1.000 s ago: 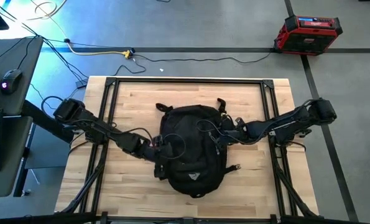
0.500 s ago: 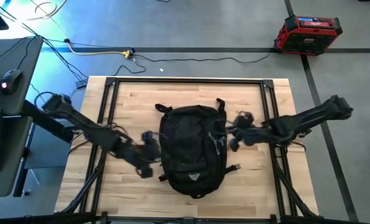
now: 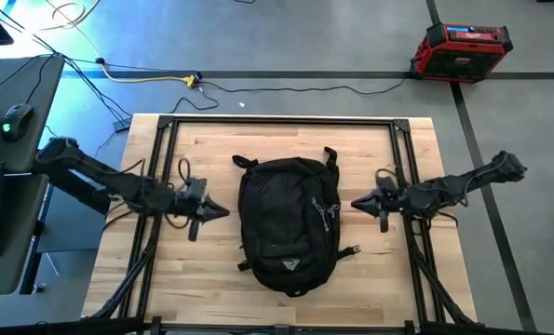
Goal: Unpack backpack
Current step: Return to Home Position
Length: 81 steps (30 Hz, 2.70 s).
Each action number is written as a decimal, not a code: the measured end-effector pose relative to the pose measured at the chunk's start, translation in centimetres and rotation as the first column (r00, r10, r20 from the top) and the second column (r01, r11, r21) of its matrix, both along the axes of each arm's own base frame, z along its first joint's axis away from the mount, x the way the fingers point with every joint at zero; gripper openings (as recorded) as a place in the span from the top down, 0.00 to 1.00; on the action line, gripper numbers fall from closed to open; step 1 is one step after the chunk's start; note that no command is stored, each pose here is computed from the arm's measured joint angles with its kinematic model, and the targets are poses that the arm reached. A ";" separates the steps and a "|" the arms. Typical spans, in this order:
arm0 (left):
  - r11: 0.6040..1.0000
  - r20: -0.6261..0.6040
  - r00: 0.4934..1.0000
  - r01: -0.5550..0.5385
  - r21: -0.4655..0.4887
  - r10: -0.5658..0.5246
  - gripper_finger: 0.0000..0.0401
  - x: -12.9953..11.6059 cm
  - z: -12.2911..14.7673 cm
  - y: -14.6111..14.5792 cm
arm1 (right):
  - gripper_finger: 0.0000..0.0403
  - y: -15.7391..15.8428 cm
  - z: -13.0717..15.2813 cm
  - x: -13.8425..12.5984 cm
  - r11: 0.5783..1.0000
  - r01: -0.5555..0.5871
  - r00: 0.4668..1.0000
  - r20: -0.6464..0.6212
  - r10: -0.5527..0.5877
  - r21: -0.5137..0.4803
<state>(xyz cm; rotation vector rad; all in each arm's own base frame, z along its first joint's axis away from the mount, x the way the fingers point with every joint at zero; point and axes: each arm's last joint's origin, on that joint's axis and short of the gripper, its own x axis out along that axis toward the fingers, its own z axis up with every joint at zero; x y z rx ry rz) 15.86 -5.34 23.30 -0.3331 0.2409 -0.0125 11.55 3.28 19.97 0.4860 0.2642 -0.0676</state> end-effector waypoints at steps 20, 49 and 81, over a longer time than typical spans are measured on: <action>0.984 0.224 0.974 -0.012 0.180 -0.029 1.00 -1.9 -7.0 6.3 | 1.00 -3.8 -3.8 0.5 0.969 0.083 0.981 0.189 -0.039 -0.234; 0.979 0.244 0.967 0.026 0.200 -0.075 1.00 -3.9 -6.3 5.6 | 1.00 -3.5 -4.0 -0.8 0.985 0.072 0.982 0.181 -0.043 -0.157; 0.909 0.482 0.865 -0.078 0.409 -0.143 1.00 -6.4 -4.0 5.2 | 1.00 -3.8 -3.1 -1.8 0.971 0.124 0.956 0.287 -0.062 -0.203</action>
